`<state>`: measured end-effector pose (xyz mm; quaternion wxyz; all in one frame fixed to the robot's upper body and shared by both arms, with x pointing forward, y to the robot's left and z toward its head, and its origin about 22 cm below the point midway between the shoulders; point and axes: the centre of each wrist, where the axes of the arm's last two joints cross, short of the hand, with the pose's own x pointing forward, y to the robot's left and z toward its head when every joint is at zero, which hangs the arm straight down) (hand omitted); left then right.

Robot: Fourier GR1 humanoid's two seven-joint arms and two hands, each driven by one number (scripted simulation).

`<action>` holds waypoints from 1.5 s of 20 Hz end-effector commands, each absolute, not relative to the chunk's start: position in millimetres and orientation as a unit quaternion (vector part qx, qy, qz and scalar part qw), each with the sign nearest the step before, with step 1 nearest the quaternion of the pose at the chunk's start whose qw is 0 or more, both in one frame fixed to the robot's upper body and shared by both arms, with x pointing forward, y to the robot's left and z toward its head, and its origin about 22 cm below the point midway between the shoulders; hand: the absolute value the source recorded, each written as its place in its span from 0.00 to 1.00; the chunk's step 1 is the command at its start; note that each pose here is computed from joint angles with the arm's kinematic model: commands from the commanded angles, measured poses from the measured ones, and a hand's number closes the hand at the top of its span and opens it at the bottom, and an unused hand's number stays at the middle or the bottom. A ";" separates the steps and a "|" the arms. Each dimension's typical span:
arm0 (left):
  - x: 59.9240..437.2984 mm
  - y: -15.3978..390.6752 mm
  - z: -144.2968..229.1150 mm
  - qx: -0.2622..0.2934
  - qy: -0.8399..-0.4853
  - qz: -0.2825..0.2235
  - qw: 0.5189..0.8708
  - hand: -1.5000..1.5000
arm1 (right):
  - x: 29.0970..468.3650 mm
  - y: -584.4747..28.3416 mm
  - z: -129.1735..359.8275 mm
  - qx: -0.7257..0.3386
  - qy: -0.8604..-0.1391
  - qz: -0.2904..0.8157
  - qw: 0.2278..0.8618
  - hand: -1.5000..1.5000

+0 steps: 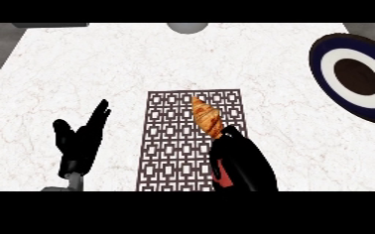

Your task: Pick the bell pepper from the placemat and place it in the plate

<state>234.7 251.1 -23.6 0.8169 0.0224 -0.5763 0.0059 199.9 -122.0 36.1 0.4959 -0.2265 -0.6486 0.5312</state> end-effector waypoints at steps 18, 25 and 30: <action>205.7 264.4 -33.8 0.028 -0.555 0.033 0.831 0.50 | 140.5 -320.1 99.4 -0.149 -0.836 0.239 0.471 1.00; 217.8 248.9 -35.0 0.011 -0.560 0.012 0.828 0.50 | 159.3 -431.2 98.9 -0.156 -0.854 0.108 0.484 1.00; 230.8 218.9 -25.3 -0.009 -0.565 -0.016 0.825 0.50 | 189.5 -497.7 94.4 -0.203 -0.852 0.066 0.479 1.00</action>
